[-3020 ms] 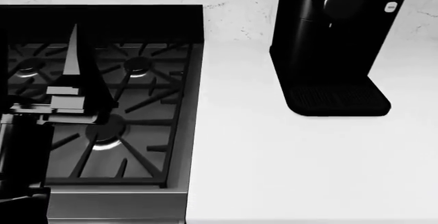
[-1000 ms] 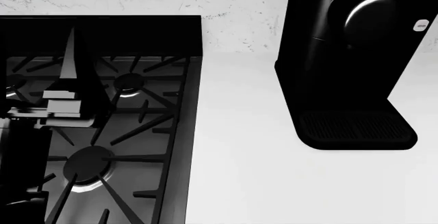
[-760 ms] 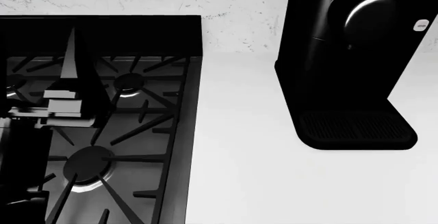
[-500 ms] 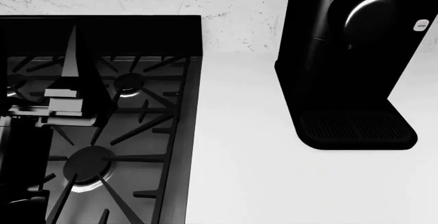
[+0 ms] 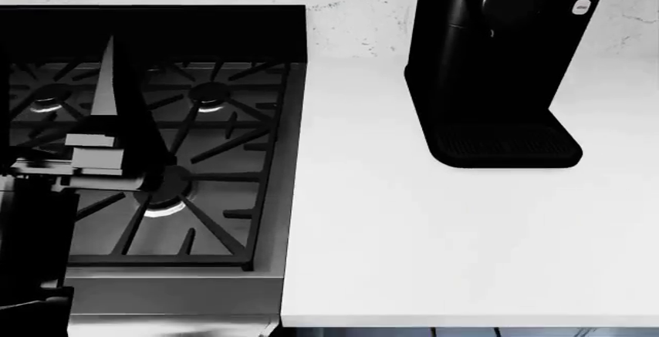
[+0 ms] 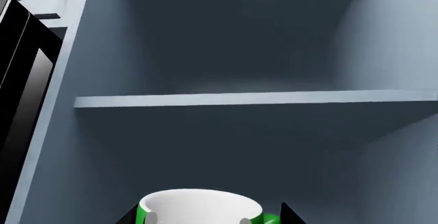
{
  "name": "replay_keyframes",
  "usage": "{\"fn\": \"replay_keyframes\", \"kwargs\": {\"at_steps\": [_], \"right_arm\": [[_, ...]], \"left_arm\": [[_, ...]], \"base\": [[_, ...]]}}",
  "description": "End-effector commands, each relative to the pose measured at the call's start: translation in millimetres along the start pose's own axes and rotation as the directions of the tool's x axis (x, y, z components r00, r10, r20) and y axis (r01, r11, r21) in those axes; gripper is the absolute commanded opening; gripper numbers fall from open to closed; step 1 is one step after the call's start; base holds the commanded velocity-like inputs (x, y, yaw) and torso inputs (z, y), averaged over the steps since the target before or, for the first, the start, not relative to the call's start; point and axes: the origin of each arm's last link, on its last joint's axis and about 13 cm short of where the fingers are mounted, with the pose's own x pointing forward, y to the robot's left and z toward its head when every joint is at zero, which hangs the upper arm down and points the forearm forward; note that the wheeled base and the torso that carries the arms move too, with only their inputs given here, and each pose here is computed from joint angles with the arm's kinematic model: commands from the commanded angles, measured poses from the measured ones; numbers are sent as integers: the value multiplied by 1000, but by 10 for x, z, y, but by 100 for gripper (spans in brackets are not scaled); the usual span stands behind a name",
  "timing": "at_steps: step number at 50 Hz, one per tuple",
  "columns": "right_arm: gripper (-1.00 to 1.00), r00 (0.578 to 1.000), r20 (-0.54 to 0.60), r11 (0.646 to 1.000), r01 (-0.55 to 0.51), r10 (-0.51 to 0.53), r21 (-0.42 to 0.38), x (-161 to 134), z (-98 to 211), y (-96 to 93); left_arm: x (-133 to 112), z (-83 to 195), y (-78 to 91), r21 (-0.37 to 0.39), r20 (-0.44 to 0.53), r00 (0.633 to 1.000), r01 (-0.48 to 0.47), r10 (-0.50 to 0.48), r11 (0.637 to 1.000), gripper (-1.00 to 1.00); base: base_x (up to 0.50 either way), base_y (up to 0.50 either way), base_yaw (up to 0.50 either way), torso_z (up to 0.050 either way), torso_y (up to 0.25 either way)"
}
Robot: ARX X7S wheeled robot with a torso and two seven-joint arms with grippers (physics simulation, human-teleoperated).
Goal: Pick the mug from the cabinet, place it under the coffee machine dispenser, and press the start button.
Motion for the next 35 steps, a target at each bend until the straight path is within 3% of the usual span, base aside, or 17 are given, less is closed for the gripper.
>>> {"fn": "replay_keyframes", "kwargs": {"at_steps": [1,23,35], "right_arm": [[-100,998,46,998,-34,36,-48,-6,132,-54],[-100,983,87,986,-163,159,40,-144,506,-123],[-100,969,107,970,-230,221,77,-503,652,-75]], "left_arm": [[1,-2,-5,-1,-2,1000,4,-4,1000,100],[8,-6,-23,-6,-2,1000,18,-18,1000,100],[-3,-19,-22,-6,-7,1000,15,-15,1000,100]], "base": [[0,0,0,0,0],[0,0,0,0,0],[0,0,0,0,0]]}}
